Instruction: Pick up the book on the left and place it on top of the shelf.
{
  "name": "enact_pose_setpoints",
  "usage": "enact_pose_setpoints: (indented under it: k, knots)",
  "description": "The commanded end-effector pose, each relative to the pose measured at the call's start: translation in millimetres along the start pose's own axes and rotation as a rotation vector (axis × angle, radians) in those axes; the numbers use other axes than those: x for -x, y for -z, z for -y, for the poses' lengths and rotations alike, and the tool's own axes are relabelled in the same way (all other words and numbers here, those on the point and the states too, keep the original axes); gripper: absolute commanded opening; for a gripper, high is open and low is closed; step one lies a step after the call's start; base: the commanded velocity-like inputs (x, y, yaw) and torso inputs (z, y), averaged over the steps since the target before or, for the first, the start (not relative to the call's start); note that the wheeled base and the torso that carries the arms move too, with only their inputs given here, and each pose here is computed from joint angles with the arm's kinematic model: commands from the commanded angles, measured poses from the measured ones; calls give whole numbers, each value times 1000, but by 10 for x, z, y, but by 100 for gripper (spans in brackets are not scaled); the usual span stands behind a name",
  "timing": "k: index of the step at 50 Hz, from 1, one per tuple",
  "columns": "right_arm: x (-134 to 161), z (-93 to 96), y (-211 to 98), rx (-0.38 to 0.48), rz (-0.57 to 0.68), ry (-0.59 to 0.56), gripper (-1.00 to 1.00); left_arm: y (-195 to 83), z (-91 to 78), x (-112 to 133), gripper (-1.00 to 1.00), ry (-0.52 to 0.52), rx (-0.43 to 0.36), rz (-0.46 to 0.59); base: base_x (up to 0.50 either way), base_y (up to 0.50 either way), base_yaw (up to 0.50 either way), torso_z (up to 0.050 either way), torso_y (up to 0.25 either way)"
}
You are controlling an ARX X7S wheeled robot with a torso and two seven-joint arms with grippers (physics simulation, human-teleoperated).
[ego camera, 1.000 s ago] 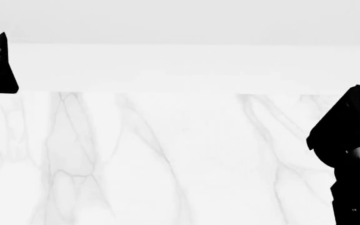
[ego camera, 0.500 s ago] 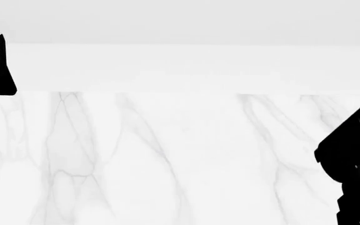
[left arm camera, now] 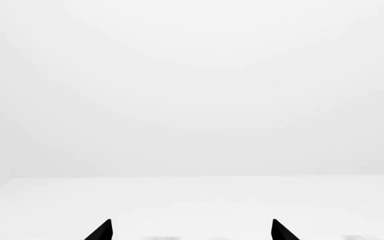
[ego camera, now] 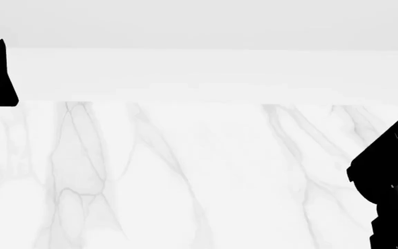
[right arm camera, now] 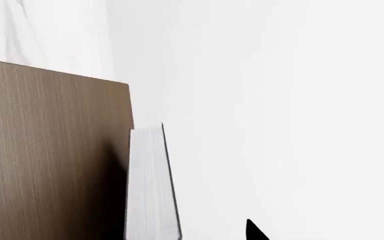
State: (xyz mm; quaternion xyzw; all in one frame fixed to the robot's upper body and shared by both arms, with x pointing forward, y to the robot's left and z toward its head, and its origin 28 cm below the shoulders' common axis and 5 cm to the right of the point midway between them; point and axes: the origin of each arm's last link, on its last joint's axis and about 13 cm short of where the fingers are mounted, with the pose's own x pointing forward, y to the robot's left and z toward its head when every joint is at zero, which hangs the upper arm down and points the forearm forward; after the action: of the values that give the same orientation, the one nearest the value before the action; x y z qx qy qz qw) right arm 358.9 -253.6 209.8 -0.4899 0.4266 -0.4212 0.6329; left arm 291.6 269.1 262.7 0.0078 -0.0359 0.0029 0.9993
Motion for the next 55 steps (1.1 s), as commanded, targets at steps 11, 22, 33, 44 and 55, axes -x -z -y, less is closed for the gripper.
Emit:
enact_pose_setpoints:
  k: [11, 22, 33, 44, 55]
  knots:
    - [39, 25, -80, 38, 80, 111, 100, 18, 3, -14, 100, 1, 0, -4, 0, 0, 0, 0, 0]
    - [227, 52, -336, -6, 268, 43, 100, 27, 8, -18, 100, 3, -1, -6, 0, 0, 0, 0, 0]
    - [317, 87, -444, -15, 350, 60, 100, 44, 10, -22, 100, 3, 0, -10, 0, 0, 0, 0, 0]
    - [470, 50, -649, -235, 511, -223, 100, 50, 19, -29, 100, 6, 0, -11, 0, 0, 0, 0, 0]
    - [621, -105, -797, -494, 660, -623, 100, 56, 27, -37, 100, 11, -2, -12, 0, 0, 0, 0, 0]
